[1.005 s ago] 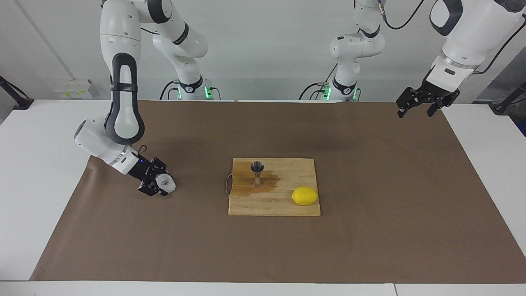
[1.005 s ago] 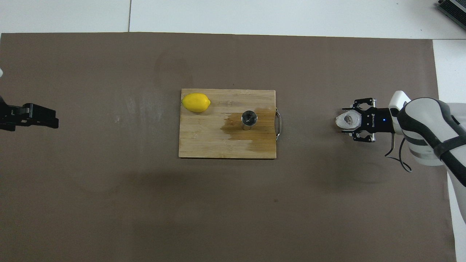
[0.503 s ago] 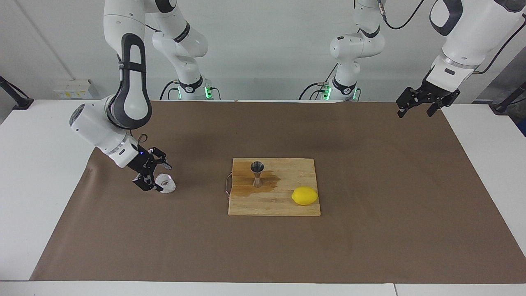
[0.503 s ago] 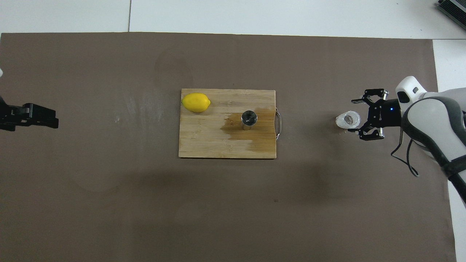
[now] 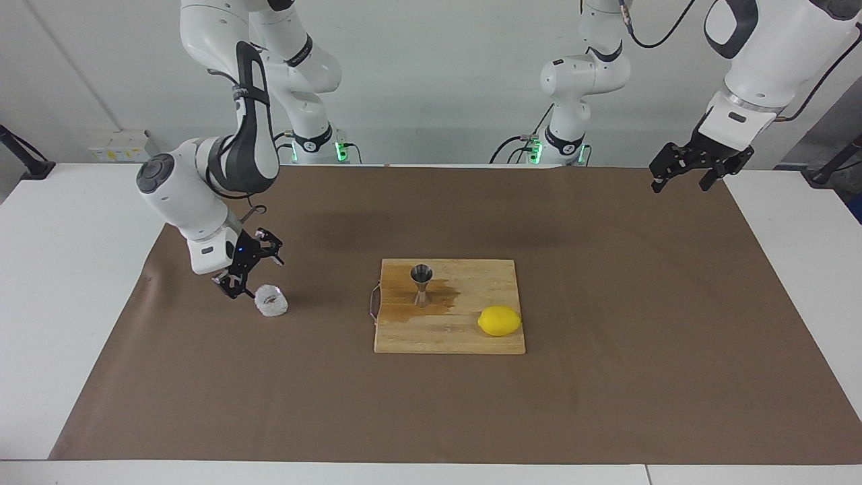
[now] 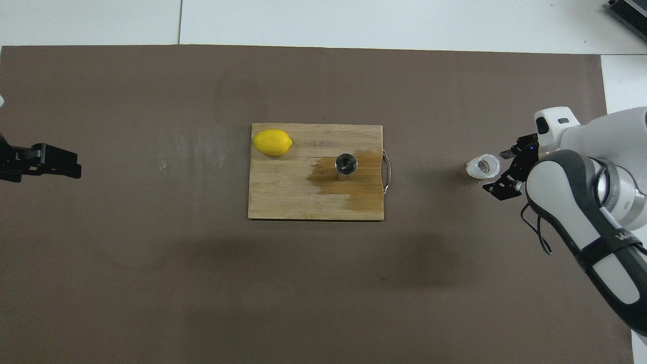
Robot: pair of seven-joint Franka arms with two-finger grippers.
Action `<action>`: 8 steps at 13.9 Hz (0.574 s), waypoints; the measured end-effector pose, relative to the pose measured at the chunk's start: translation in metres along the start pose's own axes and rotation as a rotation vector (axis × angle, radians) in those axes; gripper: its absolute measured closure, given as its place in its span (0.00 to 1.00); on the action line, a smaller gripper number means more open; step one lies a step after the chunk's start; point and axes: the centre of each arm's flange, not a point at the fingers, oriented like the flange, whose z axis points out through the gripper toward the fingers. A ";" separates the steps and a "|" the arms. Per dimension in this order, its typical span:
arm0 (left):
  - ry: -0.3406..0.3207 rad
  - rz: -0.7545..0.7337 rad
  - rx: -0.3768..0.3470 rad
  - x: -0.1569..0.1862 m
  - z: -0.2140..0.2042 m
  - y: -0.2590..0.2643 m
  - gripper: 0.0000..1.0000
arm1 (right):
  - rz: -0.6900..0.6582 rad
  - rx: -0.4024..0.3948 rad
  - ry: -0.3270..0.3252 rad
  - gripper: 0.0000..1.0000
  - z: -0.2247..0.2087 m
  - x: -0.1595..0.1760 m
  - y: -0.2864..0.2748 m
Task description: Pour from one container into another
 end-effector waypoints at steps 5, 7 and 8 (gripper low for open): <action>0.000 0.000 0.000 0.000 0.000 0.000 0.00 | 0.443 -0.074 -0.144 0.00 -0.030 -0.003 -0.016; 0.000 0.000 0.000 0.000 0.000 0.000 0.00 | 0.648 -0.099 -0.155 0.00 -0.059 -0.004 -0.025; 0.000 0.000 0.000 0.000 0.000 0.000 0.00 | 0.747 -0.102 -0.163 0.00 -0.077 -0.003 -0.029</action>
